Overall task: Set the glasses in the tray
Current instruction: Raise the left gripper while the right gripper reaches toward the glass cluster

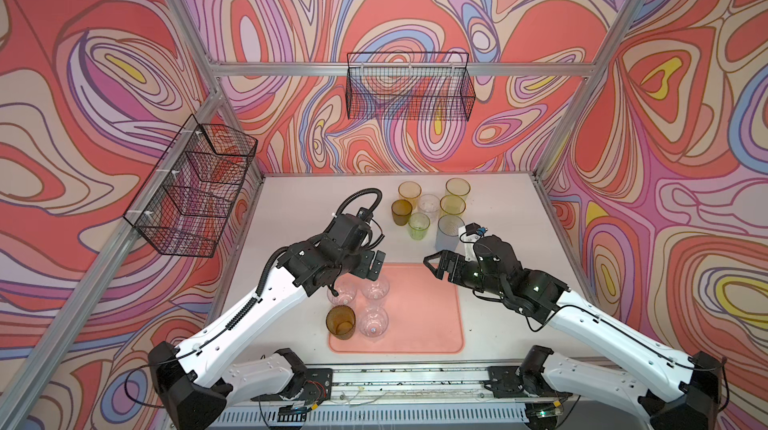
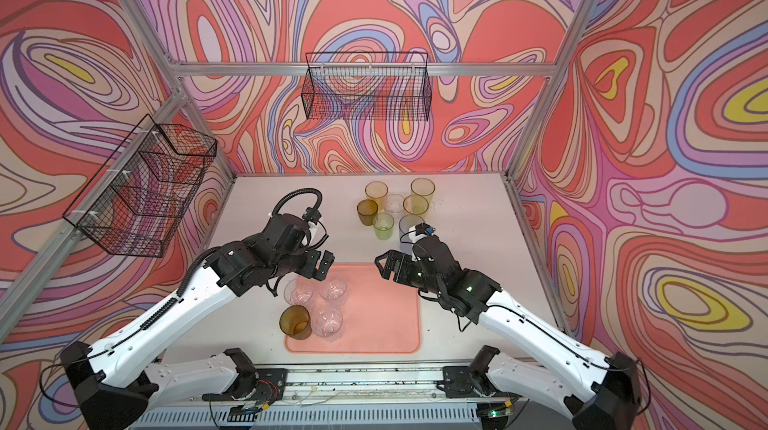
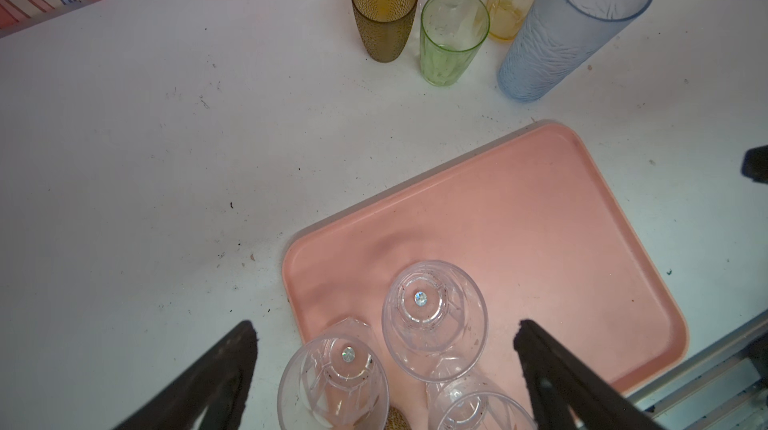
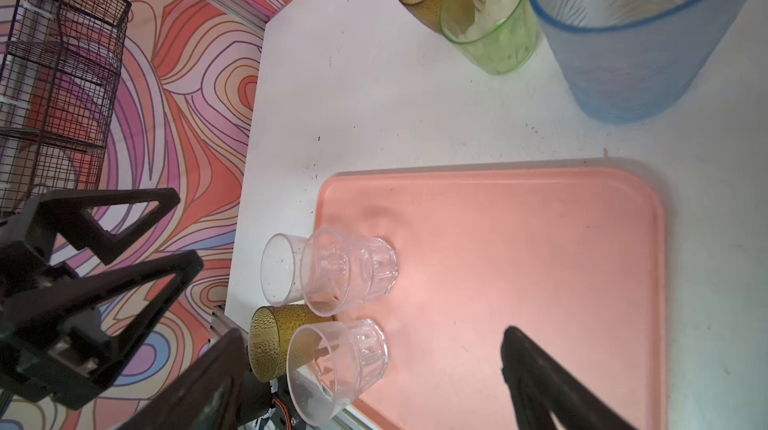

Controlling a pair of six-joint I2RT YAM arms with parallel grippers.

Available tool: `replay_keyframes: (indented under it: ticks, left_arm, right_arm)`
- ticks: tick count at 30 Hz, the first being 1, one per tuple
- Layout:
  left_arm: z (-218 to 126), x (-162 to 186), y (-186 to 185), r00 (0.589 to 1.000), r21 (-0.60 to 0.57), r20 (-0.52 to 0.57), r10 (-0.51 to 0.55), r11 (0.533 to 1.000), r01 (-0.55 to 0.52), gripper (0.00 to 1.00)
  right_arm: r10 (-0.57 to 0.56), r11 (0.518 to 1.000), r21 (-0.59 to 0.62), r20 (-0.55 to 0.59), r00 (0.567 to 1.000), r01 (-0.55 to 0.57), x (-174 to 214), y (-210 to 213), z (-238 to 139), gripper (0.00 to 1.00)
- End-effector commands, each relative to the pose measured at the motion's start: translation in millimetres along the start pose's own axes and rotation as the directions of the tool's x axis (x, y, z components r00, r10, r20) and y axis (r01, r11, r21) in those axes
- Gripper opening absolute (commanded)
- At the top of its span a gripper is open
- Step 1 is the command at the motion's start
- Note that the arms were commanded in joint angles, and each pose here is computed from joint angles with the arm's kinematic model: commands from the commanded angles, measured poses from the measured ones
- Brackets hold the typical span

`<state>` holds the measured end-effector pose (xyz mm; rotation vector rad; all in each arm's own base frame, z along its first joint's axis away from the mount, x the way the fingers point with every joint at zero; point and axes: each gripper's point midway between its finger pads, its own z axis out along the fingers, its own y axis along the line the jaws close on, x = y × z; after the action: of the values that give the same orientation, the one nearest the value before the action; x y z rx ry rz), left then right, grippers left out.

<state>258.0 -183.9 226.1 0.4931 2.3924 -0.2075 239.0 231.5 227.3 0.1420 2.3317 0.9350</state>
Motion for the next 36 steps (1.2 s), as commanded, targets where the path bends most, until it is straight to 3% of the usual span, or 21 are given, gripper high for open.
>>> replay_keyframes:
  ticks: [1,8,17,22,27,36]
  left_arm:
    - [5.4,2.7,-7.4,0.999,0.039,0.016,0.028,0.999,-0.029,1.0]
    - [-2.6,0.7,-12.6,0.994,0.088,0.094,0.049,0.994,-0.058,1.0]
    - [-18.3,-3.9,-8.4,0.984,0.096,0.177,0.008,0.995,-0.025,1.0]
    - [-13.9,-1.0,-9.9,0.989,0.099,0.147,0.009,0.995,-0.023,1.0]
    - [-18.1,-2.0,-9.8,0.988,0.104,0.153,0.002,0.994,-0.018,1.0]
    - [-26.0,-3.2,-3.5,0.98,0.089,0.197,-0.02,0.996,0.003,1.0]
  right_arm:
    - [-0.093,0.991,0.094,0.009,0.996,0.091,-14.8,-2.8,-5.0,0.98]
    - [-0.203,0.963,0.182,-0.004,0.979,0.2,-43.7,14.5,-2.1,0.98]
    - [-0.246,0.951,0.19,-0.016,0.969,0.245,-68.9,36.3,39.0,0.98]
    - [-0.284,0.93,0.243,-0.004,0.959,0.276,-96.7,37.0,62.4,0.98]
    - [-0.337,0.879,0.353,-0.013,0.941,0.32,-124.1,26.1,87.5,0.98]
    - [-0.317,0.859,0.391,-0.099,0.943,0.33,-142.0,0.8,151.8,0.8]
